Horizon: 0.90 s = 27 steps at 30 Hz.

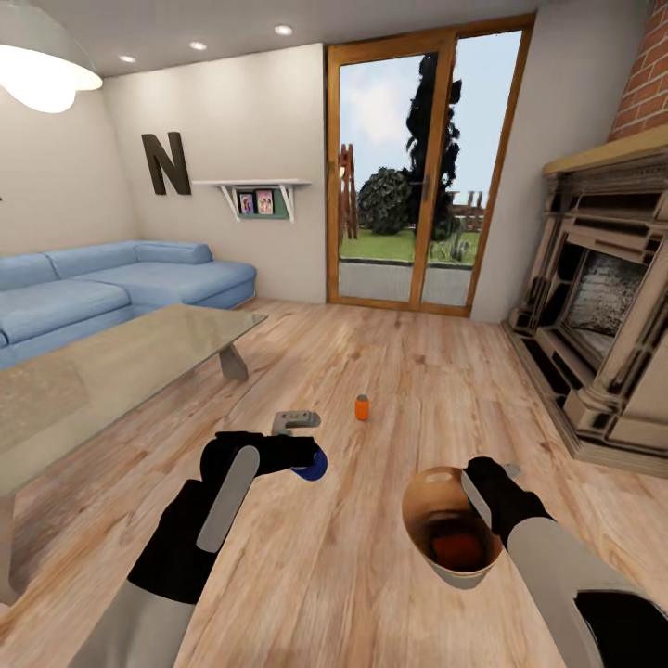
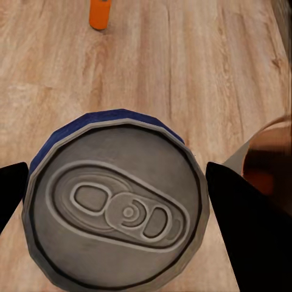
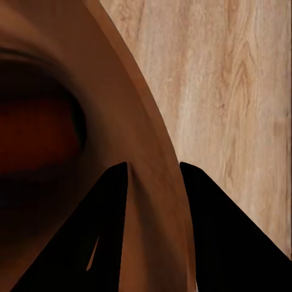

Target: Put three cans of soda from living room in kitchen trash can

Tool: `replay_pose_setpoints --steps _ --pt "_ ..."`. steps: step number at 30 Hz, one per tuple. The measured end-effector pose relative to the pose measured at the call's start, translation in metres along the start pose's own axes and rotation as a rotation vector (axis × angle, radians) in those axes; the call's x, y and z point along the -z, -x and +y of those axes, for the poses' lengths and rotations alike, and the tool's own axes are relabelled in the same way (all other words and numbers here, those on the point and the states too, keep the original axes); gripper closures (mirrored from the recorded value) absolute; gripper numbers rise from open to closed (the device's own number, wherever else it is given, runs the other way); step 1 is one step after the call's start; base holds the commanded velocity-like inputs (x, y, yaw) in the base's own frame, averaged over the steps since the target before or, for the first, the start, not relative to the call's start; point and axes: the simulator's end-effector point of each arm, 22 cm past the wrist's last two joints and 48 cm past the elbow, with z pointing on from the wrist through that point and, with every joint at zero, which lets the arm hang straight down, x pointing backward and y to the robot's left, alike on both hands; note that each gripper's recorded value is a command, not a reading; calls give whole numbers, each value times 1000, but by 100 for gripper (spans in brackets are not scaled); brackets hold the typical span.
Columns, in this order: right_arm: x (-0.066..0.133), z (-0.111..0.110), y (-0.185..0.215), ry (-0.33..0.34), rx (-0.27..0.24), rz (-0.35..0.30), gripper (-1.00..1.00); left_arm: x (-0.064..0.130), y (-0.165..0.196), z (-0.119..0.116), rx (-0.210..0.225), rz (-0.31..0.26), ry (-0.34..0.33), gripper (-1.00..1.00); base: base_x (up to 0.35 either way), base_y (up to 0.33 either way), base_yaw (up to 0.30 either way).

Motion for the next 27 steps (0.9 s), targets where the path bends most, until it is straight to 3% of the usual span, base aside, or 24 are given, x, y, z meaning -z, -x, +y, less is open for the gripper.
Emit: replay_pose_setpoints --steps 7,14,21,27 --pt "10 0 2 -17 20 13 100 6 15 -16 6 -1 -19 100 0 0 0" --pt "25 15 8 14 20 9 100 12 27 -38 7 6 -59 100 0 0 0" --pt "36 13 18 12 26 -3 100 18 30 -78 -44 29 -128 100 0 0 0" --pt "46 7 26 7 34 -9 100 25 38 -88 -64 33 -137 100 0 0 0"
